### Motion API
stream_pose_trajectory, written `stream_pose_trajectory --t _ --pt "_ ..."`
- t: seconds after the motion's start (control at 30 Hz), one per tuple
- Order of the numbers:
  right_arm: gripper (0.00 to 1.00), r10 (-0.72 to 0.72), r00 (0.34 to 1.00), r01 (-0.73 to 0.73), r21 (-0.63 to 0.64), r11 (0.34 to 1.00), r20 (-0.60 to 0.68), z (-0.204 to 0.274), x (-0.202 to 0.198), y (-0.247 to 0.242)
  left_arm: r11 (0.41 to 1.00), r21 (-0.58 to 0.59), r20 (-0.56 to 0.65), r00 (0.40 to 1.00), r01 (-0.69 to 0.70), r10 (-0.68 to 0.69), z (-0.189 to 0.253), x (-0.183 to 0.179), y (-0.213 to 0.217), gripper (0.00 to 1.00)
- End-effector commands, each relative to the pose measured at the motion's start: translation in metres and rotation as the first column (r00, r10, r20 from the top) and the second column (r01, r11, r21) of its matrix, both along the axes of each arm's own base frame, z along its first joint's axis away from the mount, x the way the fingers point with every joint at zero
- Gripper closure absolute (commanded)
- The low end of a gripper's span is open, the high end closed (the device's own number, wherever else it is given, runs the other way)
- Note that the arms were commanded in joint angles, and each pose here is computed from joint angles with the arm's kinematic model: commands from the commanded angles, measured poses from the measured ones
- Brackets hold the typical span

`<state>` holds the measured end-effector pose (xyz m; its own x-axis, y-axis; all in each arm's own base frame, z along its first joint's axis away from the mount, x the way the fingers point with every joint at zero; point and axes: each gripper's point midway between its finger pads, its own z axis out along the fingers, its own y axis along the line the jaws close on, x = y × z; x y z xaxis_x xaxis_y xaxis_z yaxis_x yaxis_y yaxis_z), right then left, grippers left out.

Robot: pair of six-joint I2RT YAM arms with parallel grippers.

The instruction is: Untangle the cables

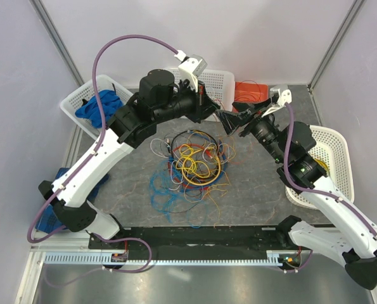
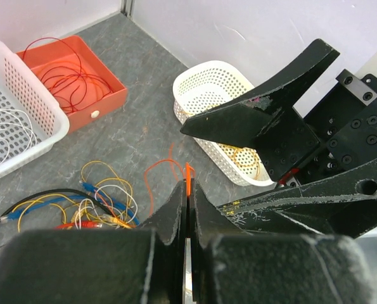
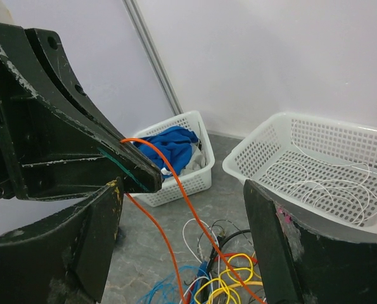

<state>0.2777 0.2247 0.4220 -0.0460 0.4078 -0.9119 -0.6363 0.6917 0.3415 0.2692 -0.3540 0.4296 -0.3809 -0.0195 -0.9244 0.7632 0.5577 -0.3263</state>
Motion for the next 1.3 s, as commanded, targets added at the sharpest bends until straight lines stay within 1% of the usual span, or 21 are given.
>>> stream_pose_trajectory --t 0.0,0.07,0.17,0.27,0.43,0.63,0.83,0.9,0.93,0.97,1.0,1.03,1.1,1.13,1.2,1.23,1.27 --pt "0.16 0.067 0.996 -0.071 -0.078 0.994 -0.058 -0.024 -0.002 0.014 0.995 -0.101 0.134 0.991 0.022 -0.008 0.058 -0.012 0.010 0.98" --pt "0.16 0.074 0.996 -0.078 -0.067 0.995 -0.050 -0.023 -0.006 0.013 0.996 -0.088 0.150 0.989 0.000 0.013 0.059 -0.007 0.012 0.98" --pt "0.13 0.075 0.996 -0.078 -0.073 0.994 -0.039 -0.025 -0.013 0.007 0.998 -0.062 0.166 0.985 -0.028 0.038 0.059 0.000 0.013 0.98" --pt "0.10 0.067 0.997 -0.071 -0.091 0.993 -0.046 -0.030 -0.015 0.004 0.998 -0.059 0.171 0.984 -0.032 0.042 0.060 0.002 0.012 0.98" --pt "0.08 0.059 0.998 -0.062 -0.083 0.995 -0.031 -0.025 -0.020 0.000 0.998 -0.058 0.156 0.987 -0.025 0.034 0.057 0.004 0.008 0.98" --pt "0.08 0.065 0.998 -0.066 -0.076 0.995 -0.025 -0.019 -0.014 0.005 0.998 -0.069 0.130 0.992 0.010 -0.001 0.055 -0.002 0.003 0.98" --pt "0.08 0.104 0.995 -0.104 -0.050 0.993 -0.011 -0.004 -0.008 0.018 0.998 -0.065 0.124 0.992 0.005 0.003 0.052 -0.003 0.005 0.98" --pt "0.10 0.103 0.994 -0.104 -0.050 0.993 -0.020 -0.004 -0.001 0.022 0.998 -0.065 0.118 0.993 0.010 -0.003 0.050 -0.003 0.003 0.98" --pt "0.12 0.101 0.995 -0.102 -0.043 0.994 -0.019 -0.002 0.000 0.023 0.998 -0.066 0.114 0.993 0.018 -0.010 0.050 -0.005 0.003 0.98" --pt "0.21 0.097 0.995 -0.097 -0.042 0.994 -0.021 -0.004 0.003 0.024 0.998 -0.065 0.108 0.994 0.017 -0.010 0.048 -0.004 0.002 0.98" --pt "0.27 0.086 0.996 -0.087 -0.034 0.996 -0.024 -0.003 0.005 0.023 0.998 -0.062 0.101 0.995 0.021 -0.014 0.045 -0.005 0.002 0.98" --pt "0.41 0.072 0.997 -0.073 -0.027 0.997 -0.024 -0.003 0.007 0.022 0.998 -0.061 0.100 0.995 0.019 -0.013 0.044 -0.005 0.002 0.98" --pt "0.56 0.026 0.999 -0.027 -0.016 1.000 -0.030 -0.002 0.012 0.015 0.998 -0.055 0.095 0.995 0.016 -0.011 0.041 -0.004 0.002 0.98" --pt "0.70 0.011 0.999 -0.012 -0.016 1.000 -0.034 -0.003 0.013 0.013 0.999 -0.052 0.095 0.995 0.013 -0.008 0.040 -0.004 0.003 0.98" --pt "0.81 -0.017 0.999 0.017 -0.009 1.000 -0.035 0.000 0.015 0.008 0.999 -0.044 0.091 0.996 0.001 0.003 0.035 -0.002 0.004 0.98" --pt "0.91 -0.025 0.999 0.025 -0.008 1.000 -0.044 0.000 0.016 0.007 0.999 -0.043 0.091 0.996 -0.004 0.008 0.035 -0.001 0.004 0.98" --pt "0.96 -0.054 0.997 0.054 -0.003 0.999 -0.051 0.001 0.020 0.003 0.999 -0.045 0.091 0.996 -0.007 0.011 0.035 -0.001 0.005 0.98"
